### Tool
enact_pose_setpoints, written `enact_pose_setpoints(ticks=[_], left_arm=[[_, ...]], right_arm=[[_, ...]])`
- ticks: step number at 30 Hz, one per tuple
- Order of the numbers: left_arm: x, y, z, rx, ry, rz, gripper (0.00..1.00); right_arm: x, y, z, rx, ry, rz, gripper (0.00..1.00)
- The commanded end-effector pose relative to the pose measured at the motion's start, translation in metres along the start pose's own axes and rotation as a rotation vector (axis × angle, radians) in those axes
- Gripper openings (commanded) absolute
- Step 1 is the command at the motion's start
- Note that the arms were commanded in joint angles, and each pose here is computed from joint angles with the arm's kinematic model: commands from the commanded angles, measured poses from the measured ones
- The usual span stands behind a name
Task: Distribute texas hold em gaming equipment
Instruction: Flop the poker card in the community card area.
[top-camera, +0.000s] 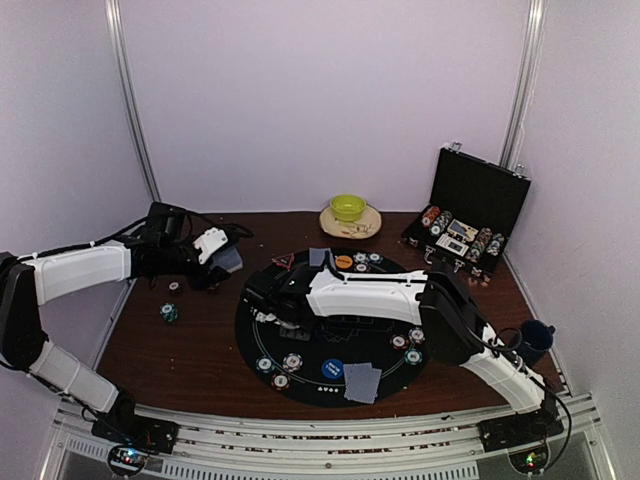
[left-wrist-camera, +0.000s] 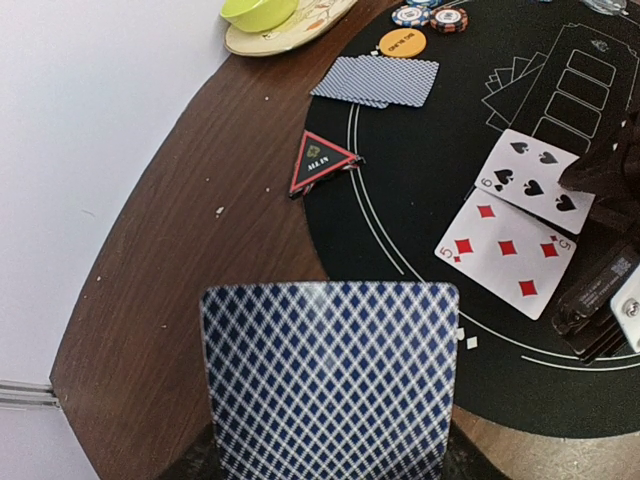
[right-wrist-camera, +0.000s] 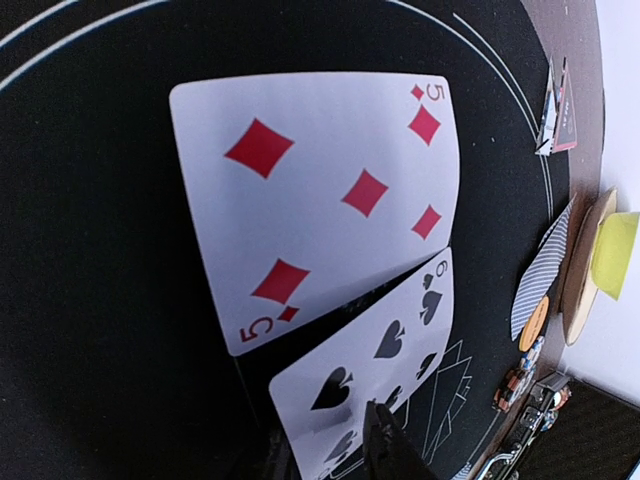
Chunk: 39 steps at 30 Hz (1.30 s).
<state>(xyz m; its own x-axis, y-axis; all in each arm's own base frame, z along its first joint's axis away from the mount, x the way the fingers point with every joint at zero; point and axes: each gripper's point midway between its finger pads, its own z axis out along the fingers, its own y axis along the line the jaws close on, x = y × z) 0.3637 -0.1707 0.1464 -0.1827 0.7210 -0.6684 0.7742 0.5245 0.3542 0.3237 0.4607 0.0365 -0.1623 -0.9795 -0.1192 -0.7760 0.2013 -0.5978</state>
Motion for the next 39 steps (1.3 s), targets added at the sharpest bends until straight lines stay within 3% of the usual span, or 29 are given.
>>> enact_pose_setpoints(ticks=[1,12,19,26,33,39], left_arm=[[-0.012,0.009,-0.005,-0.034,-0.061,0.001,0.56],[-0.013,0.009,-0.005,-0.033,-0.063,0.003,0.56],[-0.016,0.009,-0.007,-0.03,-0.071,0.005,0.56],[-0.034,0.013,-0.016,-0.018,-0.111,0.031,0.57],[-0.042,0.012,-0.014,0.02,-0.124,0.046,0.57],[-0.052,0.003,-0.003,0.078,-0.117,0.076,0.57]], right_arm=[[-0.011,0.0,-0.009,-0.022,-0.038,0.024,0.28],[-0.012,-0.004,-0.022,-0.042,-0.044,0.015,0.38],[-0.013,-0.022,-0.056,-0.054,-0.092,0.029,0.47],[0.0,-0.049,-0.089,-0.053,-0.129,0.051,0.63],[0.01,-0.101,-0.107,-0.061,-0.22,0.219,1.0],[0.006,-0.155,-0.111,-0.188,-0.383,0.456,1.0]])
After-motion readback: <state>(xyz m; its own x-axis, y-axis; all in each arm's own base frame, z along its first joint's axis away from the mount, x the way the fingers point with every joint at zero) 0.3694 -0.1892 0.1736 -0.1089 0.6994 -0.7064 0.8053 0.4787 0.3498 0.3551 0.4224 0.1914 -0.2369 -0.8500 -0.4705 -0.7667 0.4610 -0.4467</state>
